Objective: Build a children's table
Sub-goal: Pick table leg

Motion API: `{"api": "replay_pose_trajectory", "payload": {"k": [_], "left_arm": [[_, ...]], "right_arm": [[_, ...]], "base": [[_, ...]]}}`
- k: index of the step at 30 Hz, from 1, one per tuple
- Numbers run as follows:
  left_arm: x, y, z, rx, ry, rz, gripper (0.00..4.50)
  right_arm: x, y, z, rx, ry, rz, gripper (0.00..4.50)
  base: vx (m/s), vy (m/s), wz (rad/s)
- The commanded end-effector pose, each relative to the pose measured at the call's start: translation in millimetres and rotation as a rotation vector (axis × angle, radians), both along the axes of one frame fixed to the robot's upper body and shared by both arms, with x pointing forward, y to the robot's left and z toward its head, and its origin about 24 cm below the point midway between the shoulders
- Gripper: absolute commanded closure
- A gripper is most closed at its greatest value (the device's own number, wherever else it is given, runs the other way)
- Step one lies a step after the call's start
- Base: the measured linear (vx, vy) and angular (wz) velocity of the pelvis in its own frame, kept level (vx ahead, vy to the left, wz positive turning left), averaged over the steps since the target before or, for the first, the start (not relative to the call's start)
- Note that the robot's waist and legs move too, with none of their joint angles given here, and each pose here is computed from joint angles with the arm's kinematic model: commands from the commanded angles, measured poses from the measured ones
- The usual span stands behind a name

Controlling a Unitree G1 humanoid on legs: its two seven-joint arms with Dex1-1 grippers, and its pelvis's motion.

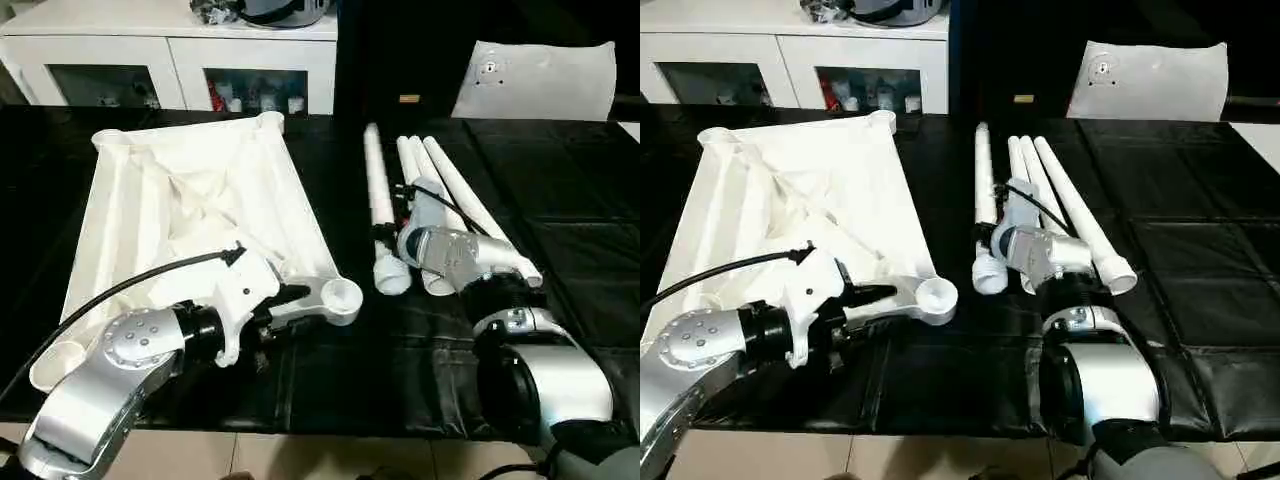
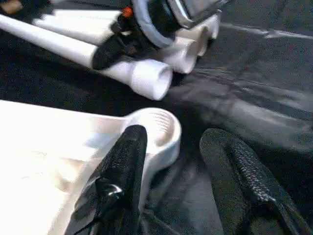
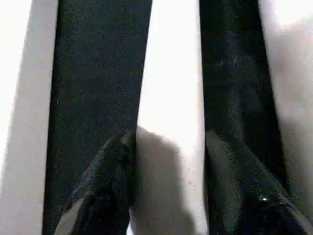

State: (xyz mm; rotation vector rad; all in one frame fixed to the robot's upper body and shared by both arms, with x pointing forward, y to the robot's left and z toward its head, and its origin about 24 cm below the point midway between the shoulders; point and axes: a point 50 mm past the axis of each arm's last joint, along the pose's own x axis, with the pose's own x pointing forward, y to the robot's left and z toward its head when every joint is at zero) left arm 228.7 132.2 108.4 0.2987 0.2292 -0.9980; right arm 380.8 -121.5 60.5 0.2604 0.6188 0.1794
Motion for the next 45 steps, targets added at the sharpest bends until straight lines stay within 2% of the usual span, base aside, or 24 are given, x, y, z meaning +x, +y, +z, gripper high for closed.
{"api": "replay_pose_trajectory", "payload": {"k": [1,4,5,7,8,9,10,11,12,13,14,15,16,17,18,19,20,23,24,25,28,35,40,45], "left_arm": [[4.1,1,1.5,0.011,-0.036,0.024,2.38],[7.5,3,0.7,0.027,-0.056,0.051,2.38],[12.3,4,0.6,0.035,-0.072,0.088,2.38],[29.4,8,2.8,0.015,-0.074,0.207,2.38],[29.4,8,2.8,0.015,-0.074,0.207,2.38],[36.7,9,5.5,-0.022,-0.054,0.252,2.22],[38.8,9,7.5,-0.043,-0.051,0.26,2.06],[43.2,8,11.7,-0.086,-0.043,0.274,2.06],[43.5,7,12.2,-0.09,-0.042,0.274,2.02],[50.4,3,23.8,-0.174,-0.048,0.273,1.91],[54.5,-1,31.5,-0.224,-0.055,0.274,1.91],[55.7,-2,33.9,-0.239,-0.057,0.275,1.64],[55.7,-2,33.9,-0.239,-0.057,0.275,1.59],[63.5,-8,50.7,-0.388,-0.044,0.296,1.58],[63.8,-8,51.5,-0.396,-0.043,0.296,1.58],[65.3,-10,58.2,-0.466,-0.03,0.288,1.58],[65.3,-10,58.2,-0.466,-0.03,0.288,1.58],[68.0,-21,83.9,-0.771,0.047,0.229,1.58],[67.0,-23,85.8,-0.795,0.059,0.209,1.58],[66.6,-24,86.8,-0.807,0.07,0.198,1.77],[65.6,-31,90.8,-0.885,0.111,0.169,1.77],[63.8,-36,89.4,-0.904,0.175,0.158,1.96],[62.2,-35,89.8,-0.932,0.185,0.157,1.96],[57.6,-35,91.0,-0.954,0.18,0.096,1.96]], "right_arm": [[-0.6,0.1,-0.6,0.006,-0.001,0.009,2.63],[0.7,0.5,3.3,0.031,-0.035,0.014,2.66],[2.9,0.4,10.8,0.076,-0.087,0.013,2.66],[5.1,0.6,35.1,0.214,-0.252,0.044,2.66],[5.1,0.6,35.1,0.214,-0.252,0.044,2.66],[1.5,2.0,46.1,0.283,-0.325,0.103,2.66],[-1.1,2.6,49.4,0.311,-0.348,0.13,2.66],[-7.3,4.0,56.6,0.369,-0.397,0.191,2.67],[-8.0,4.0,57.2,0.375,-0.401,0.197,2.68],[-25.2,5.3,70.1,0.492,-0.495,0.331,2.68],[-34.5,2.9,74.6,0.547,-0.529,0.384,2.68],[-37.3,2.1,75.8,0.563,-0.538,0.399,2.68],[-37.3,2.1,75.8,0.563,-0.538,0.399,2.68],[-54.1,-4.0,78.4,0.626,-0.574,0.496,2.68],[-55.0,-4.2,78.5,0.629,-0.576,0.501,2.68],[-61.2,-5.8,78.5,0.644,-0.581,0.537,2.68],[-61.2,-5.8,78.5,0.644,-0.581,0.537,2.68],[-80.3,-6.1,82.8,0.721,-0.6,0.641,2.68],[-82.6,-5.3,83.4,0.73,-0.601,0.654,2.68],[-85.4,-5.2,83.9,0.737,-0.601,0.664,2.68],[-92.4,-2.1,84.9,0.76,-0.601,0.701,2.68],[-98.4,5.5,82.9,0.75,-0.591,0.735,2.68],[-101.0,9.3,80.4,0.708,-0.577,0.76,2.68],[-102.5,11.1,81.1,0.721,-0.577,0.771,2.68]], "base": [[0.0,0.0,0.0],[0.0,0.0,0.0],[0.0,0.0,0.0],[0.0,0.0,0.0],[0.0,0.0,0.0],[0.0,0.0,0.0],[0.0,0.0,0.0],[0.0,0.0,0.0],[0.0,0.0,0.0],[0.0,0.0,0.0],[0.0,0.0,0.0],[0.0,0.0,0.0],[0.0,0.0,0.0],[0.0,0.0,0.0],[0.0,0.0,0.0],[0.0,0.0,0.0],[0.0,0.0,0.0],[0.0,0.0,0.0],[0.0,0.0,0.0],[0.0,0.0,0.0],[0.0,0.0,0.0],[0.0,0.0,0.0],[0.0,0.0,0.0],[0.0,0.0,0.0]]}}
